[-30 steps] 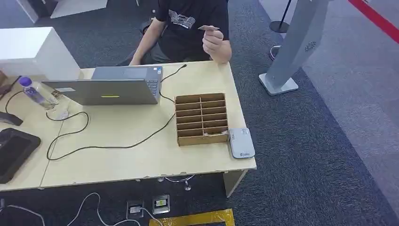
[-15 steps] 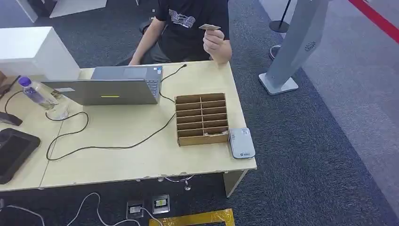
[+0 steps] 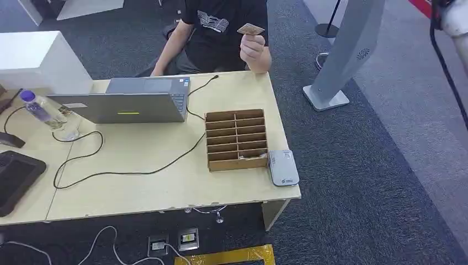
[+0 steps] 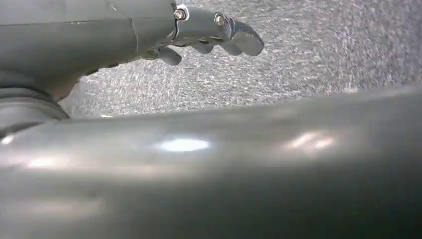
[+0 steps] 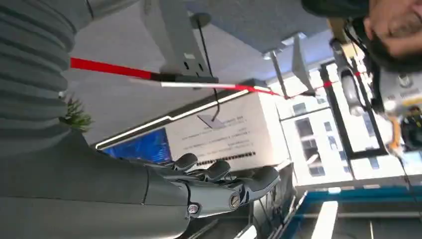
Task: Pass the card to the sensor for recognition and then transmit it.
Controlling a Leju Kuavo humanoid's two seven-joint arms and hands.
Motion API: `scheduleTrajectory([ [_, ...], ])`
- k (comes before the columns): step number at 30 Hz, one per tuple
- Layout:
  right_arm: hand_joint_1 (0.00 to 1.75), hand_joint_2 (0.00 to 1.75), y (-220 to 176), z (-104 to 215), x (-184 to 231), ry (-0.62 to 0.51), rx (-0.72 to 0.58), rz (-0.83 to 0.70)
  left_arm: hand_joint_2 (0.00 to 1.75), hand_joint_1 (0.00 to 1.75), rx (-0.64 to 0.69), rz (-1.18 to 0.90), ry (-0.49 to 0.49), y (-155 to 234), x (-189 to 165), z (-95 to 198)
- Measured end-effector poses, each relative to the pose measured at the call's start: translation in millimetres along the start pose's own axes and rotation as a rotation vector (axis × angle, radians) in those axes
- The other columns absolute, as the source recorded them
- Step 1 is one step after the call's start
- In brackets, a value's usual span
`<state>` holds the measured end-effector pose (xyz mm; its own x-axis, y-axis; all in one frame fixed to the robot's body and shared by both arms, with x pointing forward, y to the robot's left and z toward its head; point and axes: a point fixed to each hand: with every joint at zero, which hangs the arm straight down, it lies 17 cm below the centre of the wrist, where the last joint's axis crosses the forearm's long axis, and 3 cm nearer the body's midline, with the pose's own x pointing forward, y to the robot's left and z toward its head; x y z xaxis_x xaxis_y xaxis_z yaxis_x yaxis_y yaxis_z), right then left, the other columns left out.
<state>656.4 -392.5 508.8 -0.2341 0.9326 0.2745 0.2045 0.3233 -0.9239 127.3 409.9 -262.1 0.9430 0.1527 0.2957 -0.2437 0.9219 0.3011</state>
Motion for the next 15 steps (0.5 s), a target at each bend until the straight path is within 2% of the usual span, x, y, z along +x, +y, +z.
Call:
scheduleTrajectory([
  [5,0.00,1.75,89.9,19.1,-27.3,0.049,0.126,0.030,0.00,0.00,-0.002,-0.002,-0.001,-0.3,0.0,0.0],
  [15,0.00,1.75,186.2,45.6,-28.3,0.042,0.246,0.006,0.00,0.00,-0.003,-0.008,-0.001,-0.1,-0.9,0.1],
])
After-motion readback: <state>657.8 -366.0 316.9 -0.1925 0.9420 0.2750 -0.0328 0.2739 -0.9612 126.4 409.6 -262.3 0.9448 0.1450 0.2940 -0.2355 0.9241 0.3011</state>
